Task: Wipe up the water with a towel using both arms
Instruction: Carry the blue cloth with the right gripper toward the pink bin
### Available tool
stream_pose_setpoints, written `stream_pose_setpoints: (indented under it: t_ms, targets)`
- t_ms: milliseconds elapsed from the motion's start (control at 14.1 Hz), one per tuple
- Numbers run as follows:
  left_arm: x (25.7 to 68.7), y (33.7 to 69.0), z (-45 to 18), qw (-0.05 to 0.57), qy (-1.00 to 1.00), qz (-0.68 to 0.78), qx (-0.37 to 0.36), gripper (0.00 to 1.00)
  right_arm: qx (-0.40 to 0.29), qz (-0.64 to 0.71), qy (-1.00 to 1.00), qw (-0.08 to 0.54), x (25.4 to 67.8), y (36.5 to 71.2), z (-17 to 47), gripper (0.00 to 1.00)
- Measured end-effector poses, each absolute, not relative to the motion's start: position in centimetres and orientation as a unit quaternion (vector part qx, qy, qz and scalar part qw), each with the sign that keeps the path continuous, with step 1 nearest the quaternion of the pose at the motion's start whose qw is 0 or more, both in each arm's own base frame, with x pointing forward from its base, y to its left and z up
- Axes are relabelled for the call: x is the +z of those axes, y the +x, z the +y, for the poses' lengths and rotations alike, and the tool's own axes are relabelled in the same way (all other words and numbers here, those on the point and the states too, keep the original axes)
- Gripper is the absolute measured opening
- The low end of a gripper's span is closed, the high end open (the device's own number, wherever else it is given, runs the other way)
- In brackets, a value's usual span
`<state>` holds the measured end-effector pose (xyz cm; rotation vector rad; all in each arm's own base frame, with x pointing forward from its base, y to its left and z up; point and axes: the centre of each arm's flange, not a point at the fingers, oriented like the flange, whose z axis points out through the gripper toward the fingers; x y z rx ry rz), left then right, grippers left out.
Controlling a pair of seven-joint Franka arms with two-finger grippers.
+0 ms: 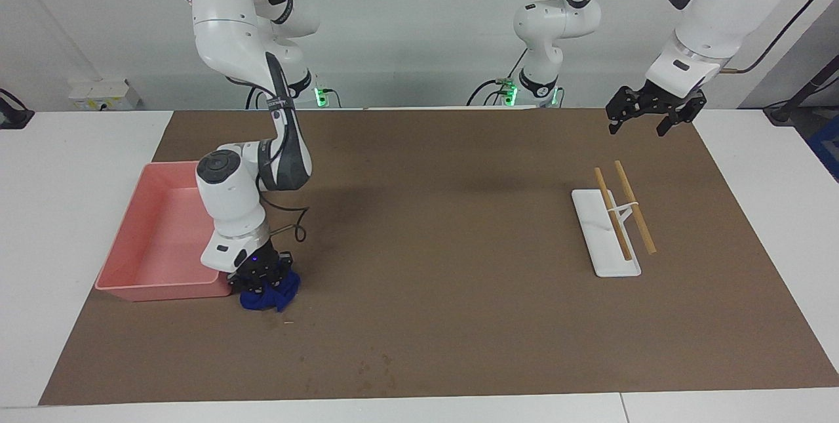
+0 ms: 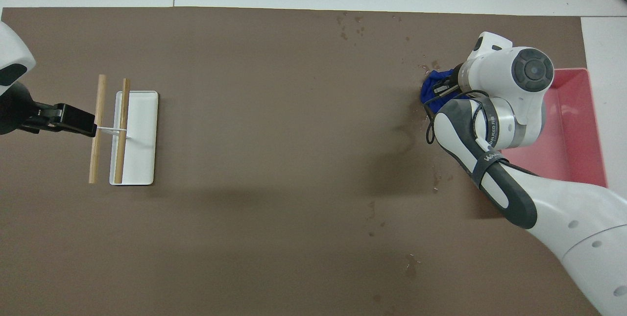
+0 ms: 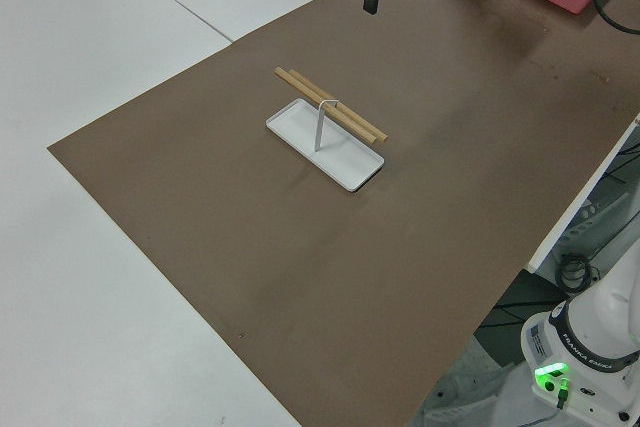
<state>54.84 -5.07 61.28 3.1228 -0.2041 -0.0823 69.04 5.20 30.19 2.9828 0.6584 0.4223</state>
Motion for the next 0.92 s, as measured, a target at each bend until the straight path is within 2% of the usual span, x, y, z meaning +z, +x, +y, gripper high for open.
stream_pose_setpoints:
  t_ms: [354, 708, 921]
  targets:
    - [61.3, 54.8, -5.1, 0.005, 0.998, -0.065, -0.026, 1.00, 0.163, 0.219, 0.962, 0.030, 30.2, 70.2, 6.2, 0.15]
    - [61.3, 54.8, -5.0, 0.005, 0.998, -0.065, -0.026, 1.00, 0.179, 0.216, 0.960, 0.016, 30.5, 71.0, 11.9, 0.15]
    - [61.3, 54.8, -5.0, 0.005, 0.998, -0.065, -0.026, 1.00, 0.183, 0.227, 0.956, 0.019, 30.9, 71.3, 13.2, 0.15]
